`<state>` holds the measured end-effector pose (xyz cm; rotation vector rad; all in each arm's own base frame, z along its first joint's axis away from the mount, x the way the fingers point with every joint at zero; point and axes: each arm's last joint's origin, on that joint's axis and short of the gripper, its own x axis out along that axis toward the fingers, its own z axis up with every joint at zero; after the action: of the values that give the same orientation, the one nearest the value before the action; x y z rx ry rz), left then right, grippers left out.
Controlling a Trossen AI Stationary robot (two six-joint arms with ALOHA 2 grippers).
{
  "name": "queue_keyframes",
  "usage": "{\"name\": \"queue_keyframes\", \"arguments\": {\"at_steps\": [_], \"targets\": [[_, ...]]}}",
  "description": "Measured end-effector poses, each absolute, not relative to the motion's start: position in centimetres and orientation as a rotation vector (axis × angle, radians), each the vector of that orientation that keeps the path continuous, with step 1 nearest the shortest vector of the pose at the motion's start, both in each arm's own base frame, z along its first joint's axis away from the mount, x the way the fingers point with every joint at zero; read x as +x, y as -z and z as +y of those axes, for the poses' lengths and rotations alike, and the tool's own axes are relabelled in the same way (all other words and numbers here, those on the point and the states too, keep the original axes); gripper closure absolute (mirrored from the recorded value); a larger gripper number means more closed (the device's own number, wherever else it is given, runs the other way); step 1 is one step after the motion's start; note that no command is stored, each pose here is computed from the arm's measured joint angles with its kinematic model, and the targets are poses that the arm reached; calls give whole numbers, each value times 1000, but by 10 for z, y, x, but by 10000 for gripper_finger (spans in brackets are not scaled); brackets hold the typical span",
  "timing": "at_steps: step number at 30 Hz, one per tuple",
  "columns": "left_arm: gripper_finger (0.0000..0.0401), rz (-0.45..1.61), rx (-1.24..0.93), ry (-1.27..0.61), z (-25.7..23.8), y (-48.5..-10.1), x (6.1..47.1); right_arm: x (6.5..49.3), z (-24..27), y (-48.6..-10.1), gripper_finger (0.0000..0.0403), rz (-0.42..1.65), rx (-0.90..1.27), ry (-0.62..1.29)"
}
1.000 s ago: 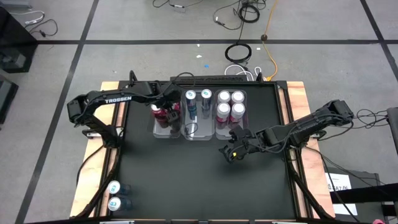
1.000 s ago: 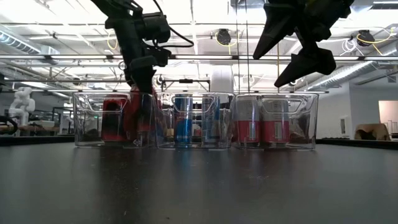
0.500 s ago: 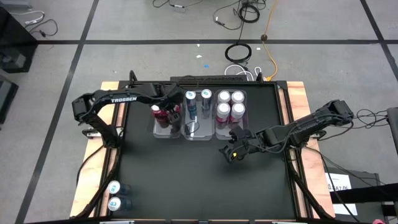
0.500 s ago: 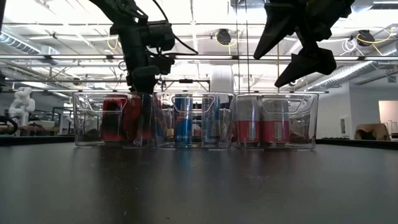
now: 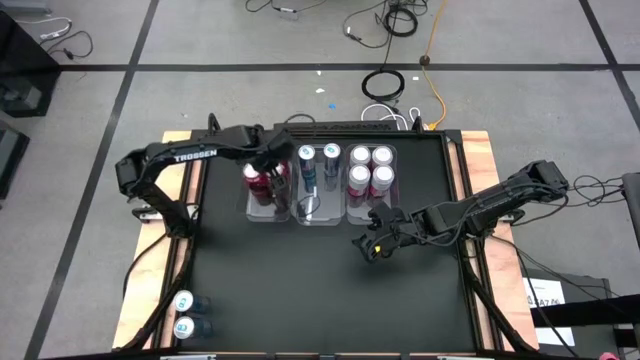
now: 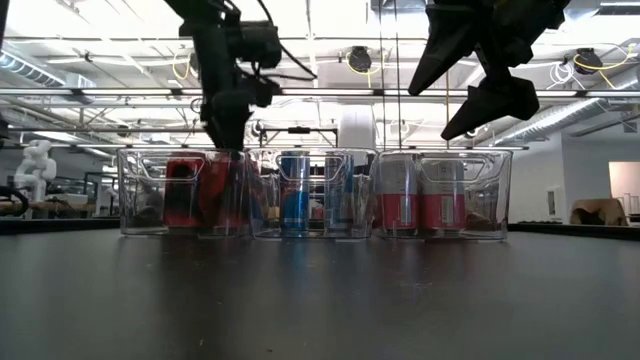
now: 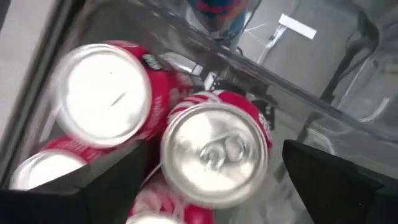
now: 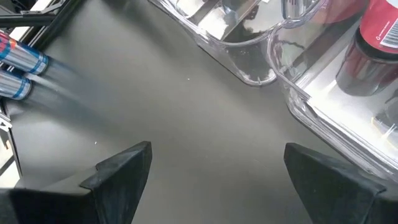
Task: Sort soda cans
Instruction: Put the red soda can into the left transparent bin, then put the blue soda can into the center transparent bin
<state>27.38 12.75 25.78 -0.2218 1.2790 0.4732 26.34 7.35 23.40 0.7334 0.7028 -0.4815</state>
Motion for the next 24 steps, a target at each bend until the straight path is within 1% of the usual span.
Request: {"name": "queue_keyframes", "arguments": {"at_steps": [7, 10, 13, 18, 24], "targets": [[17, 1177, -364, -581, 117, -324, 267, 263, 74, -234, 44, 705, 722, 477], [17, 1098, -428, -562, 99, -358, 258, 263, 74, -234, 44, 713, 708, 466], [17, 1041, -494, -535, 71, -380, 246, 263, 74, -234, 44, 729, 696, 443], [17, 1059, -573, -576, 9, -392, 222, 263, 74, -234, 44, 730, 692, 441], [17, 1071, -684, -678, -72, -384, 203, 263, 74, -234, 44, 730, 691, 441]]}}
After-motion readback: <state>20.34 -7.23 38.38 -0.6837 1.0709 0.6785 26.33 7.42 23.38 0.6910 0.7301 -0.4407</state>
